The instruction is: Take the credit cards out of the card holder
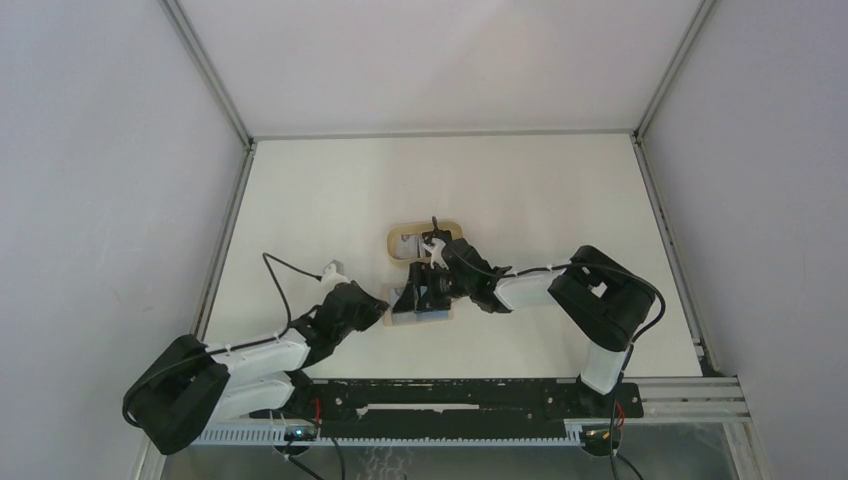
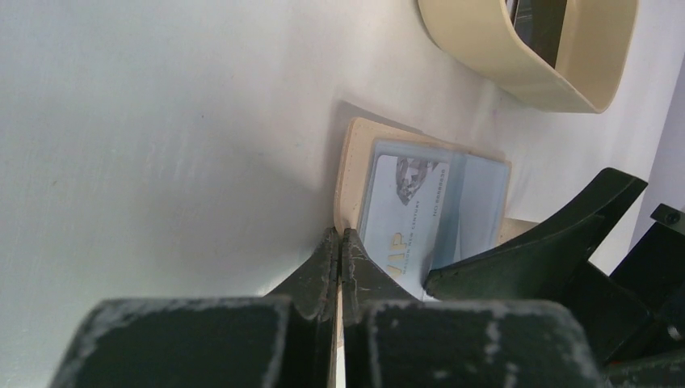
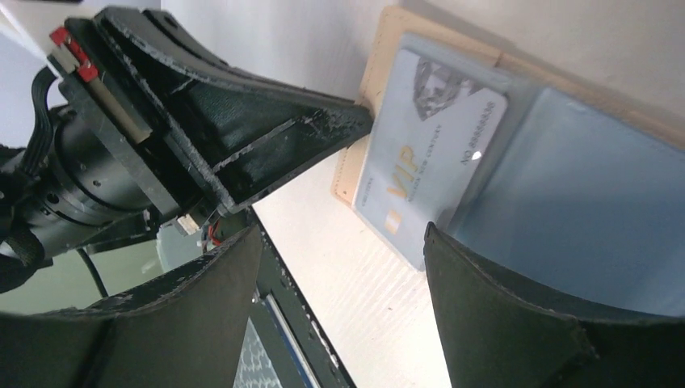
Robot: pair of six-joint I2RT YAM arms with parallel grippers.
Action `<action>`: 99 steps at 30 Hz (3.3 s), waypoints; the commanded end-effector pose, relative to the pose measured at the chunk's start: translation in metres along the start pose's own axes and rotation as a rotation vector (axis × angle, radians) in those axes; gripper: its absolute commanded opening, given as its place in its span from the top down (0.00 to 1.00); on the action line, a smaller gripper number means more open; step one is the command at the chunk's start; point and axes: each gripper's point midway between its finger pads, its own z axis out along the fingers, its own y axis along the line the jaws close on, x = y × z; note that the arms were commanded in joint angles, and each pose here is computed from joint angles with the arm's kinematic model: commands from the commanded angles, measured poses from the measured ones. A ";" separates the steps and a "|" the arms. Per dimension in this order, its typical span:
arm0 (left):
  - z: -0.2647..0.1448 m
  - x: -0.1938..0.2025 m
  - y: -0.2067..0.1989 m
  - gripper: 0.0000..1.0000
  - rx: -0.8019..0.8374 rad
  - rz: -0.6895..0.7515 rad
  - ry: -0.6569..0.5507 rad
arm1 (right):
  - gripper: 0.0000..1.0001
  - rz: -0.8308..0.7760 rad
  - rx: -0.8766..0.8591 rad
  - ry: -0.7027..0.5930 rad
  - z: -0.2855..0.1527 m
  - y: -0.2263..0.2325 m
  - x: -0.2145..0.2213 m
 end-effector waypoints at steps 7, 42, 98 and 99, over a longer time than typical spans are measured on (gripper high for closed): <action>-0.003 0.028 0.067 1.00 -0.231 0.096 0.107 | 0.18 -0.013 0.023 -0.135 -0.009 -0.009 -0.038; -0.003 0.034 0.072 1.00 -0.233 0.090 0.126 | 0.16 0.230 -0.263 -0.105 -0.009 0.020 -0.027; -0.004 0.038 0.077 1.00 -0.265 0.109 0.152 | 0.14 0.275 0.104 -0.136 0.014 -0.046 -0.014; -0.004 0.038 0.077 1.00 -0.263 0.110 0.151 | 0.14 0.272 0.067 -0.127 0.014 -0.040 -0.014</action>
